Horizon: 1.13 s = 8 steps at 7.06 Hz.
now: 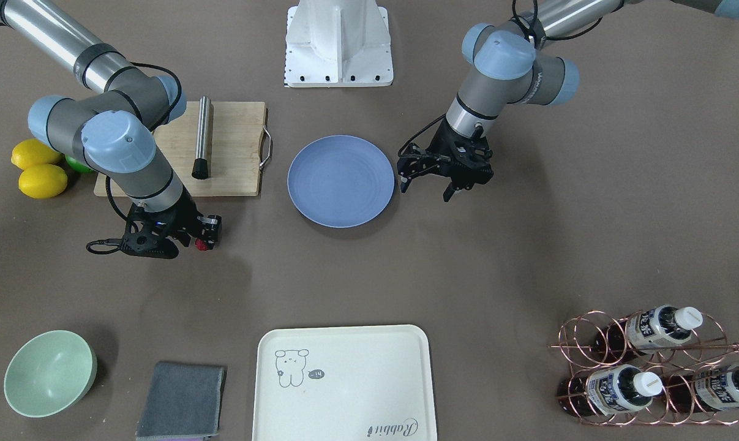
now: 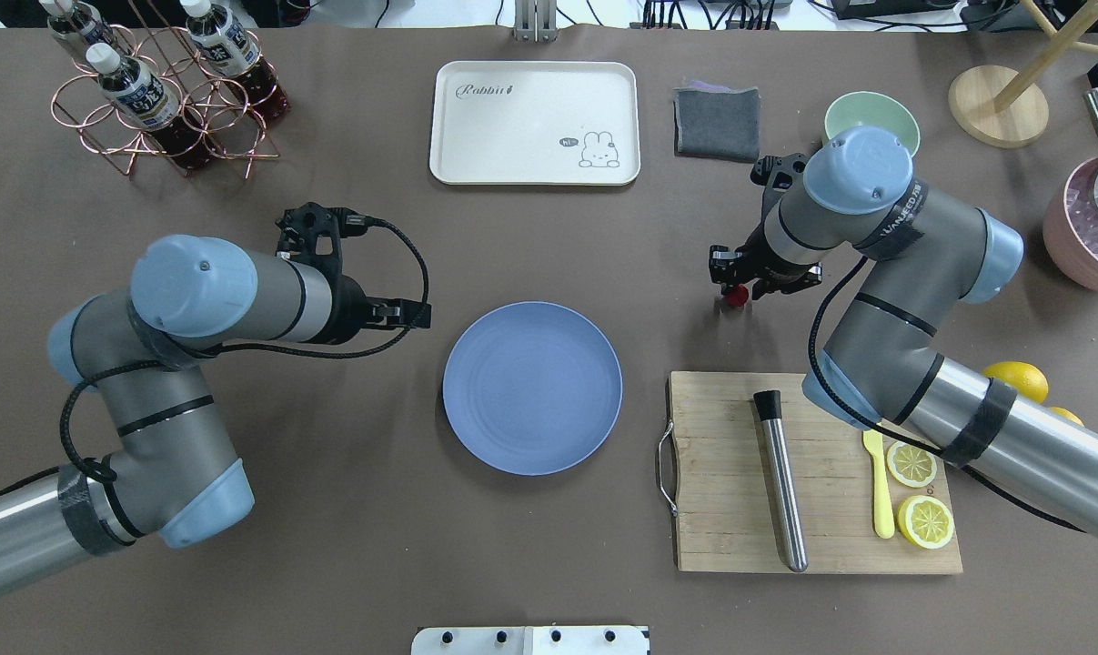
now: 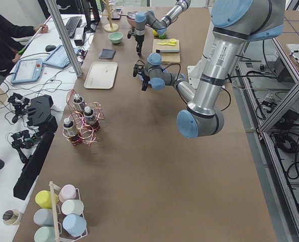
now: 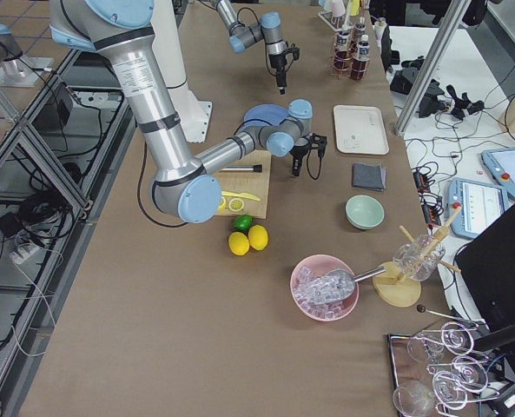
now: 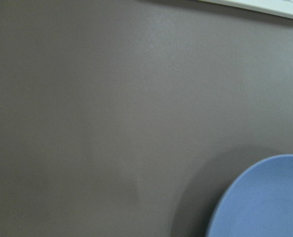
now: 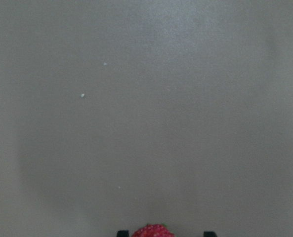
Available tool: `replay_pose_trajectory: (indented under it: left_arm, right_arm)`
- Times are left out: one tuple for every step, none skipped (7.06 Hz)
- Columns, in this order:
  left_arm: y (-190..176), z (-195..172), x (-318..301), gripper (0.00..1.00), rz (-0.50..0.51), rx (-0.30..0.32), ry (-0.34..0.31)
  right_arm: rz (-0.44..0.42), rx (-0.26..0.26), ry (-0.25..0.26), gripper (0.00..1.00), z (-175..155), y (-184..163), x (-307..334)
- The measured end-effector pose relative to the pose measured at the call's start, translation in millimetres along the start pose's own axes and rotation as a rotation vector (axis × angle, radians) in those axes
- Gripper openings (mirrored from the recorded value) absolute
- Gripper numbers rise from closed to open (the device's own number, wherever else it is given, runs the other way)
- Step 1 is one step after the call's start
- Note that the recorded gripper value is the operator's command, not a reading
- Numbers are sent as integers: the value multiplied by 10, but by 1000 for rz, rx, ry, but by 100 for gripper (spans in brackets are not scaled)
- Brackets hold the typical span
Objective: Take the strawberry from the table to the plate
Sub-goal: 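Carry the strawberry over the plate with the right gripper while the left arm withdraws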
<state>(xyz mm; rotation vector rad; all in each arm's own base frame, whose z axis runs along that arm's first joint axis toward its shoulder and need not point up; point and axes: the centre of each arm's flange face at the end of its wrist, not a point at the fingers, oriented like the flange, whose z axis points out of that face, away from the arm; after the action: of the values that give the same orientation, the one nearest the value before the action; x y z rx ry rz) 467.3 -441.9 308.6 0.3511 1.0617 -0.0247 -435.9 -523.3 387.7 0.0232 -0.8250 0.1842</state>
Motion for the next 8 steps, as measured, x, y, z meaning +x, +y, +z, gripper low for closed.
replay_pose_trajectory:
  left_arm:
    - [-142,-86,-159,98,47,21,-14]
    - [-265,-169,-264,98,78,40,-23]
    - [-352,-224,-334,98,90,51,-30]
    - [-424,-268,-387,98,90,57,-33]
    - [-511,-318,-452,98,85,66,-39]
    - [-619,-380,-575,98,94,82,-52]
    - [-738,-470,-781,98,139,91,-73]
    - [-854,-579,-1012,98,195,86,-92]
  right_arm:
    - [6,-1,-15,0,-135,-35,-51]
    - [15,-4,-23,0,-314,-51,-142]
    - [27,-8,-25,0,-517,-62,-275]
    - [39,-14,-25,0,-731,-65,-454]
    - [56,-21,-28,0,-899,-11,-680]
    - [78,-25,-39,0,-980,146,-961]
    - [93,-18,-47,0,-977,378,-1262]
    - [94,-5,-50,0,-912,650,-1528]
